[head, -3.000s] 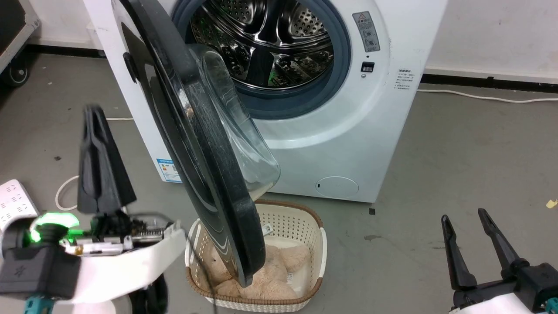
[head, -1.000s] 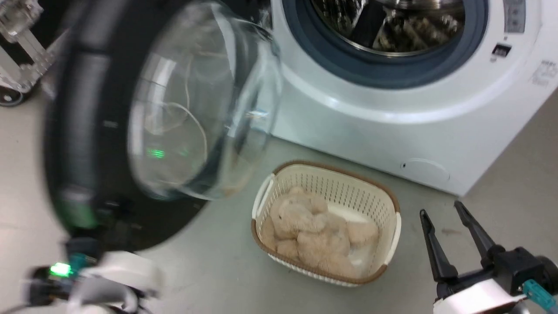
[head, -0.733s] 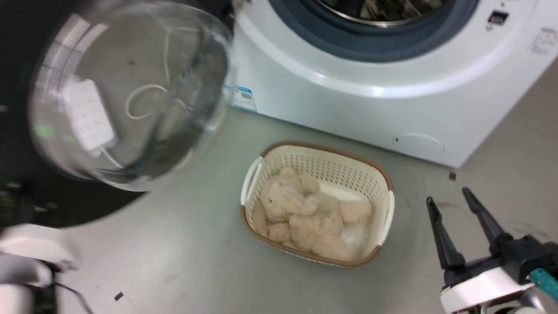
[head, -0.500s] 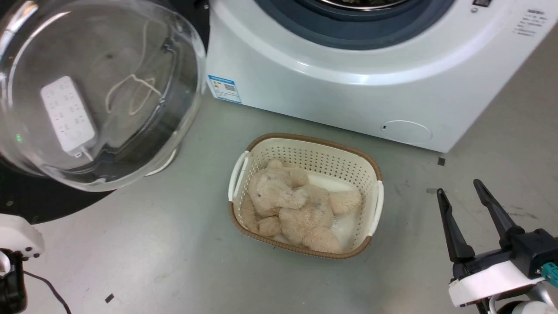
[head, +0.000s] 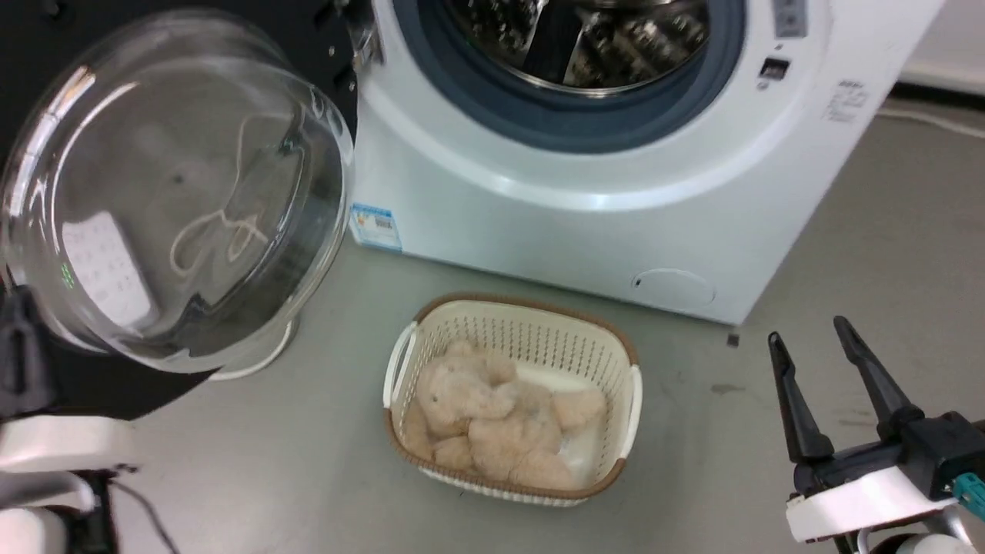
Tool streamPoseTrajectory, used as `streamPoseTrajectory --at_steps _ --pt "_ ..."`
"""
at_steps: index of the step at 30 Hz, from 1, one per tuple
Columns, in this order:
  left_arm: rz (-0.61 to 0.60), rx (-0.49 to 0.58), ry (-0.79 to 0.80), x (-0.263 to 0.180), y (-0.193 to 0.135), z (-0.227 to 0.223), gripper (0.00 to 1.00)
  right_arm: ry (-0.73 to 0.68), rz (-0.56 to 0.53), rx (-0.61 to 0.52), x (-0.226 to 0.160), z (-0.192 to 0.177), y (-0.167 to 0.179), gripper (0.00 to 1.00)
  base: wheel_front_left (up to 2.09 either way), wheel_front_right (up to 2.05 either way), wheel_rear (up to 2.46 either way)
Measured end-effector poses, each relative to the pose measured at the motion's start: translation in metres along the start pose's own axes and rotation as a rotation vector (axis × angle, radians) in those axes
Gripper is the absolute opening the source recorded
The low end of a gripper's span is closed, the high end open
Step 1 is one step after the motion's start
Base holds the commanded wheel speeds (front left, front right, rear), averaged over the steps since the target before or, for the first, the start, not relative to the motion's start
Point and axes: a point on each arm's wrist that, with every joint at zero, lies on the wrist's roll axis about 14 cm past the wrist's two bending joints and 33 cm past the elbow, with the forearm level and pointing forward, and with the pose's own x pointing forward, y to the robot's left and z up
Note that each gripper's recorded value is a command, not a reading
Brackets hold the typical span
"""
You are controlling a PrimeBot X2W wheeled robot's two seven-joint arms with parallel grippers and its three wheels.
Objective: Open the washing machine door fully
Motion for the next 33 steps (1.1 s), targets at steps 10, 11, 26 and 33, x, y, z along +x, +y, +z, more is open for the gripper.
streamPoseTrajectory --at_steps 10,11,26,33 --pt "-0.269 -0.19 -0.111 -0.037 -0.109 0.038 0.0 -0.099 -0.11 -0.059 -0.038 0.045 -0.026 1.0 0.0 0.0 0.0" --pt "-0.29 -0.208 -0.108 -0.043 -0.118 0.038 0.0 -0.101 -0.124 -0.06 -0.043 0.047 -0.029 1.0 0.0 0.0 0.0" --pt "-0.442 -0.265 0.056 -0.097 -0.184 -0.005 1.0 -0.076 -0.222 -0.035 -0.087 0.043 -0.046 1.0 0.0 0.0 0.0" --pt "-0.475 -0.251 0.083 -0.108 -0.191 -0.013 1.0 -0.061 -0.216 -0.023 -0.087 0.038 -0.043 1.0 0.0 0.0 0.0"
